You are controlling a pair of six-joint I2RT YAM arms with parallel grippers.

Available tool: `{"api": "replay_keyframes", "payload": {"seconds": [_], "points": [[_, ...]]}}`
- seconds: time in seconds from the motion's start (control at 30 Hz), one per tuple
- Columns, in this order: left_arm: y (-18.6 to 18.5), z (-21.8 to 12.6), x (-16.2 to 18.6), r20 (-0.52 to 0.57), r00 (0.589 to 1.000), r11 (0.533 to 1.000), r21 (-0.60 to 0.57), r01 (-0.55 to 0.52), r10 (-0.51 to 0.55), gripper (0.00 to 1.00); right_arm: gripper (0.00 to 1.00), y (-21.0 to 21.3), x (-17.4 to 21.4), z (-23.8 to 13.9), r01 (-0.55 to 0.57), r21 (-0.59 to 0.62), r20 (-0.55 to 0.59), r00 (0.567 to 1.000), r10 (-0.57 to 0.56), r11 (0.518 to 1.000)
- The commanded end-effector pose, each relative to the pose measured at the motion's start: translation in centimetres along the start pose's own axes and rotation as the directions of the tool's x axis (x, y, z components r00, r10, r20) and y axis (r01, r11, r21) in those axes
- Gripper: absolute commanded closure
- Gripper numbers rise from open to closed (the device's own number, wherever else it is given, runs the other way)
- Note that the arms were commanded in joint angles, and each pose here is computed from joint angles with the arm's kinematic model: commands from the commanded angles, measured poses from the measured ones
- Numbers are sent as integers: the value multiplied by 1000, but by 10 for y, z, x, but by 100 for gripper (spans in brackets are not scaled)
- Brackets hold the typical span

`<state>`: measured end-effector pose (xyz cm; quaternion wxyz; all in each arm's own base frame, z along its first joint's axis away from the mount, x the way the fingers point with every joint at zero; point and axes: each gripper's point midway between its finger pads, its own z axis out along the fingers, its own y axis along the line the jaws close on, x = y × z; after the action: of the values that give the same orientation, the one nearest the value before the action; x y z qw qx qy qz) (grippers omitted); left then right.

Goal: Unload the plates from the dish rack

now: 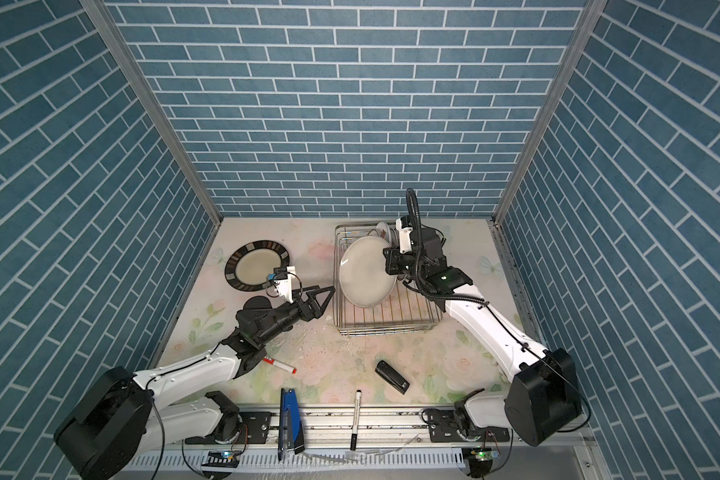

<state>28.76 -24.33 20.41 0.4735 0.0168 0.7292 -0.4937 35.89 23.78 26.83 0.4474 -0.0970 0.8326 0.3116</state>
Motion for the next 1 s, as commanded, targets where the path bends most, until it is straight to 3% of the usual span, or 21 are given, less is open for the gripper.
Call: {"api": "replay_keyframes", "payload": {"seconds": [0.0,0.27,0.47,0.6,0.77,0.97], "points": [[-14,7,-4,10,999,997,72,38,-39,0,100,50,-49,-29,-60,-273,152,983,104,960],[-34,16,-6,47,996,986,148,73,-81,1,100,66,-42,-33,-138,-461,86,976,199,876],[-37,12,-14,129,980,976,178,127,-151,27,100,57,-35,-29,-144,-441,93,974,205,886],[-38,15,-15,119,975,970,176,165,-187,49,100,56,-34,-25,-150,-442,87,974,209,884],[-39,14,-14,114,972,967,179,182,-204,68,100,51,-33,-21,-141,-420,99,975,200,896],[-40,26,-7,56,976,965,171,198,-210,76,100,48,-26,-12,-132,-406,81,980,180,904]]}}
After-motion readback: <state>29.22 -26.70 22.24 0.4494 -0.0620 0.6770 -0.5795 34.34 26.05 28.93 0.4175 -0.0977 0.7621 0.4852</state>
